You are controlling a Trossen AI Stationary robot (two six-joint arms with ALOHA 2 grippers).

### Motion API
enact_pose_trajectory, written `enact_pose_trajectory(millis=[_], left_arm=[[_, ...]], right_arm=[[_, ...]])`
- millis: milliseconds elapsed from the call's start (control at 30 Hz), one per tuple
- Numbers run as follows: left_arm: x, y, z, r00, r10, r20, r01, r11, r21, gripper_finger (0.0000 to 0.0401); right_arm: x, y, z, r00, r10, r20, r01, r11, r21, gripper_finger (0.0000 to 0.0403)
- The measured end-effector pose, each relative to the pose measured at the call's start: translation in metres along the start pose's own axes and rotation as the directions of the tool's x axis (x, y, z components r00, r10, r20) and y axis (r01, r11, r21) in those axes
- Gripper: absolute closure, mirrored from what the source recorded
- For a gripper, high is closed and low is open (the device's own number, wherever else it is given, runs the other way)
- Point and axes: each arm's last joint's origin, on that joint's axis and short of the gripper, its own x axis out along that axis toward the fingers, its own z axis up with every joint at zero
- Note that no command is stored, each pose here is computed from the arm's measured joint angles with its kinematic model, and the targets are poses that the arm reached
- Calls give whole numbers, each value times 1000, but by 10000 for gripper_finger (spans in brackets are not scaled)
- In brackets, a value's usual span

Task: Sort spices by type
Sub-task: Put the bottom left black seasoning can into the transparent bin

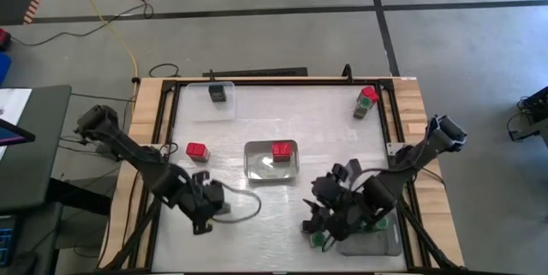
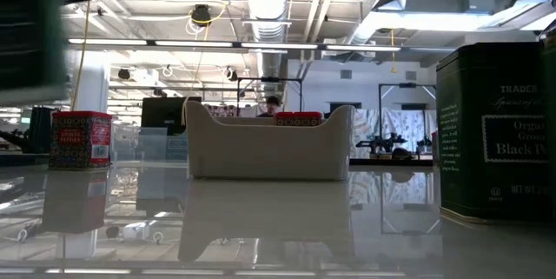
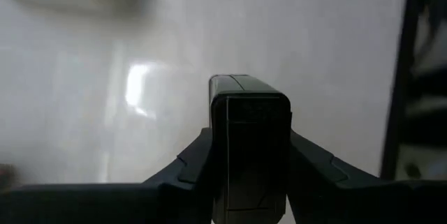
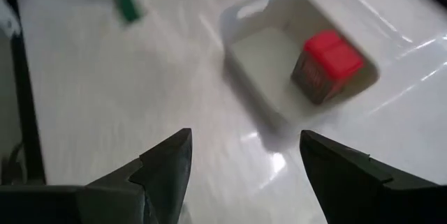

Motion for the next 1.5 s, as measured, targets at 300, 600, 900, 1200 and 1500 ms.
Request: enact_pose_trajectory(millis=[300,600,900,1200,1500], left_arm=[[-27,58,31,989,120,91,-115,992,-60,279],[-71,152,44,951,270,154,-259,962,-87,279],[-91,252,41,916,392,87,-384,918,-96,279],[-75,320,28,901,410,-140,-428,891,-150,279],[-60,358,34,871,409,-272,-448,889,-97,279]], right_arm=[[-2,-42,-43,996,90,1,-90,991,101,111],[0,-116,-48,995,62,73,-78,969,234,111],[-4,-193,-12,985,-37,170,-18,949,315,111],[21,-234,15,983,-33,180,-30,941,337,111],[37,-248,23,986,43,159,-92,946,310,111]])
